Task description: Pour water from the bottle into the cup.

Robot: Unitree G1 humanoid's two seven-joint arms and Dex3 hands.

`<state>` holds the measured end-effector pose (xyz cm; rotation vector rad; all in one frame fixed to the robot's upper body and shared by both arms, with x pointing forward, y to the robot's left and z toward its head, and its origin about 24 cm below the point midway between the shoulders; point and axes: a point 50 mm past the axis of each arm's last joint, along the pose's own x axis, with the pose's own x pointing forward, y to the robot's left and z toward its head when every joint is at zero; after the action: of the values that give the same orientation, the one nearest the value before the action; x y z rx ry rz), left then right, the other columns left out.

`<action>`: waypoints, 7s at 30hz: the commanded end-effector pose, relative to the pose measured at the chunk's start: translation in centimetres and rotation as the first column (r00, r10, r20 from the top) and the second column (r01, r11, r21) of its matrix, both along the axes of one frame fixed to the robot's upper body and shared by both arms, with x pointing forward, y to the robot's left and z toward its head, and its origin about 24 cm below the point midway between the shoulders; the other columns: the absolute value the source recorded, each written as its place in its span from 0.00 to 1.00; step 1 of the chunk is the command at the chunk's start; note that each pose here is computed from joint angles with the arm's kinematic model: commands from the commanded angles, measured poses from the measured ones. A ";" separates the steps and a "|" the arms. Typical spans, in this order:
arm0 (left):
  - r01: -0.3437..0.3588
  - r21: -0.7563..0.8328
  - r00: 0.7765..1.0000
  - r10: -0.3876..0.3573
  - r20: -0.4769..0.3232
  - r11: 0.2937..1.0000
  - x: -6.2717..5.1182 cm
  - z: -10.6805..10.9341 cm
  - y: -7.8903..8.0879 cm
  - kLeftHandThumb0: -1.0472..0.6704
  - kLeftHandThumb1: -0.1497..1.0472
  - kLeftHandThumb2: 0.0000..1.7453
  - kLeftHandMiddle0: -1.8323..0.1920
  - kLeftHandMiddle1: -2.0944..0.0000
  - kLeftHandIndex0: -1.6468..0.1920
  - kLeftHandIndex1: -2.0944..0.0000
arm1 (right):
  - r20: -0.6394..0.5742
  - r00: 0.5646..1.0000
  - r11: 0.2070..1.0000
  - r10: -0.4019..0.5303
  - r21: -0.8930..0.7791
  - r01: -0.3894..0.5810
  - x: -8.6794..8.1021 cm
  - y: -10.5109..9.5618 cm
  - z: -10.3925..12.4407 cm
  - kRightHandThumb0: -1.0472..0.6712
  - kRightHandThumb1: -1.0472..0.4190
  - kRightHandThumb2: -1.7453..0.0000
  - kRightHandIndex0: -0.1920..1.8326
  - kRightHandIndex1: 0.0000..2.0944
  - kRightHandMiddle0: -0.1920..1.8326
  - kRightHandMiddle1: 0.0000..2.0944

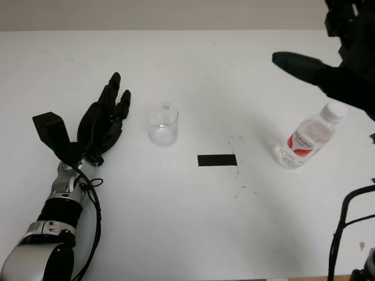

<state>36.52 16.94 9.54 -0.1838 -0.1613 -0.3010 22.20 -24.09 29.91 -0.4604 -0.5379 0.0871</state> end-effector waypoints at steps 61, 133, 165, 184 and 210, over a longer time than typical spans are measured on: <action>-0.017 0.028 1.000 0.016 0.015 0.999 0.0 1.2 2.1 0.11 1.00 0.41 1.00 1.00 1.00 1.00 | -0.239 0.954 0.919 -0.180 0.305 0.250 -0.2 -2.1 -16.9 0.03 0.03 0.96 0.00 0.00 0.00 0.00; -0.031 0.027 0.999 0.030 0.013 0.999 -0.3 1.1 2.0 0.12 1.00 0.42 1.00 1.00 1.00 1.00 | -0.357 0.895 0.929 -0.267 0.151 0.338 6.3 -0.7 -18.9 0.37 0.00 0.81 0.78 1.00 0.64 1.00; -0.042 0.023 0.999 0.042 0.000 0.999 -0.6 0.4 1.6 0.12 1.00 0.44 1.00 1.00 1.00 1.00 | -0.079 0.968 0.947 -0.239 -0.240 0.214 15.7 5.3 -9.7 0.38 0.00 0.81 0.70 1.00 0.57 1.00; -0.036 0.015 0.999 0.036 0.000 0.999 -0.6 0.2 1.4 0.12 1.00 0.44 1.00 1.00 1.00 1.00 | 0.120 0.985 0.824 -0.125 -0.541 0.171 16.7 8.1 -7.9 0.40 0.00 0.82 0.77 1.00 0.61 1.00; -0.031 -0.001 1.000 0.031 -0.007 1.000 -0.5 0.0 1.1 0.12 1.00 0.43 1.00 1.00 1.00 1.00 | 0.402 0.914 0.422 0.053 -0.839 0.344 15.9 8.2 -6.3 0.35 0.00 0.84 0.76 1.00 0.53 1.00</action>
<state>36.13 18.24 10.22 -0.1694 -0.1807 -0.2704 38.29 -16.23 21.75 -1.6268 -0.7304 0.1484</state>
